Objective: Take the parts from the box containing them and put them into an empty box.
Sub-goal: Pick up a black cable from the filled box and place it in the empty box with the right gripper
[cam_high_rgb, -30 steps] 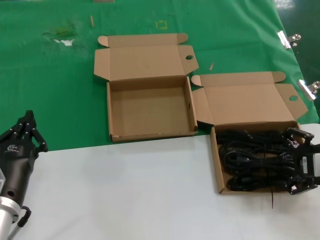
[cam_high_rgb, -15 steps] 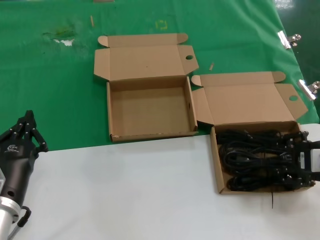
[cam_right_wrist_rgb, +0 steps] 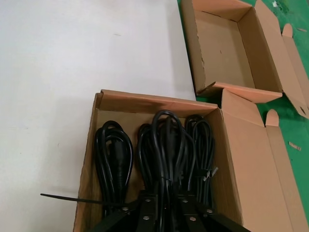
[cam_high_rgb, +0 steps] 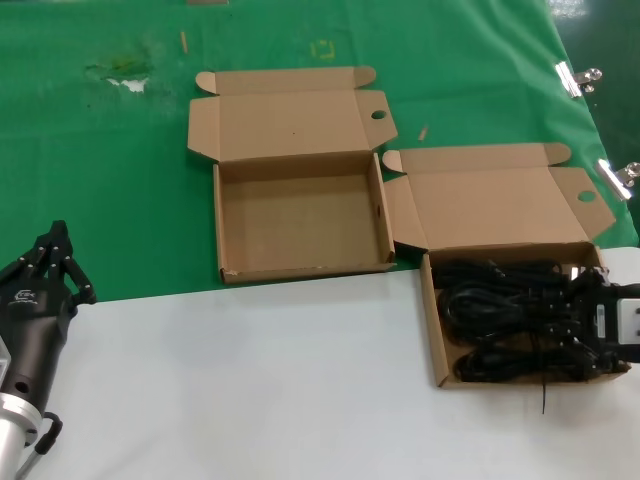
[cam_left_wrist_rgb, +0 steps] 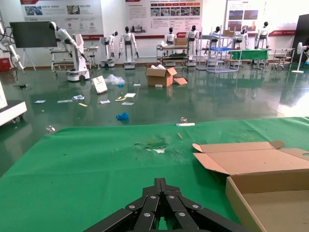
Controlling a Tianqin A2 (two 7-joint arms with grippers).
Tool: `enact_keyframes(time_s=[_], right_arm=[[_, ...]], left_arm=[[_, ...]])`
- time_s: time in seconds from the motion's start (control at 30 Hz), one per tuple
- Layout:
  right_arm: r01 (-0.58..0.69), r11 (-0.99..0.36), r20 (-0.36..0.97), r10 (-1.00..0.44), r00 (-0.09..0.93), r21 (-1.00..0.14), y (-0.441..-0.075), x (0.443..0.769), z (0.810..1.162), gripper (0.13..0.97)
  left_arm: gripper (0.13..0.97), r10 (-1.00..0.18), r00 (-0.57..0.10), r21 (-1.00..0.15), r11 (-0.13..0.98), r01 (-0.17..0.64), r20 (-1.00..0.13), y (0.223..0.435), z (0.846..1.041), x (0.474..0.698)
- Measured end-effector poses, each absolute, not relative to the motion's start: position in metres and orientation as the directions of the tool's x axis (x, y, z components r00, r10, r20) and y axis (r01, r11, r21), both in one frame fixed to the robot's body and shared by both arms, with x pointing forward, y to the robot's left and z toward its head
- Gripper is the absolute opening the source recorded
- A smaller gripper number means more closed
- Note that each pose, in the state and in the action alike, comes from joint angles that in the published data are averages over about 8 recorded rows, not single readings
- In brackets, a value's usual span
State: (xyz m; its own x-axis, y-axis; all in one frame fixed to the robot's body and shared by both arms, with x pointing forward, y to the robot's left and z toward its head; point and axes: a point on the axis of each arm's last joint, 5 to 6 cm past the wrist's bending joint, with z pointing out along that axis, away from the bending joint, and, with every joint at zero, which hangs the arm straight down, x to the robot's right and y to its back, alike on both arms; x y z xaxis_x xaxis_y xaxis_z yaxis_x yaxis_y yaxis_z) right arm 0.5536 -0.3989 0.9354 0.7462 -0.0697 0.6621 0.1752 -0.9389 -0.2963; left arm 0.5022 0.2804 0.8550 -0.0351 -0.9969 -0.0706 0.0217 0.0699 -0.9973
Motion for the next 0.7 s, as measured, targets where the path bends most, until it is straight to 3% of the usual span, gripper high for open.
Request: enact_keyframes(time_s=[0.7], right_arm=[[0.181,-0.936,0.679,-0.077,0.73,-0.301,-0.398,0.553,0.948,0.167]], left_arm=[[0.14,-0.997,-0.035,-0.997,0.07,0.022,-0.071,0.28,0.855,0.502]])
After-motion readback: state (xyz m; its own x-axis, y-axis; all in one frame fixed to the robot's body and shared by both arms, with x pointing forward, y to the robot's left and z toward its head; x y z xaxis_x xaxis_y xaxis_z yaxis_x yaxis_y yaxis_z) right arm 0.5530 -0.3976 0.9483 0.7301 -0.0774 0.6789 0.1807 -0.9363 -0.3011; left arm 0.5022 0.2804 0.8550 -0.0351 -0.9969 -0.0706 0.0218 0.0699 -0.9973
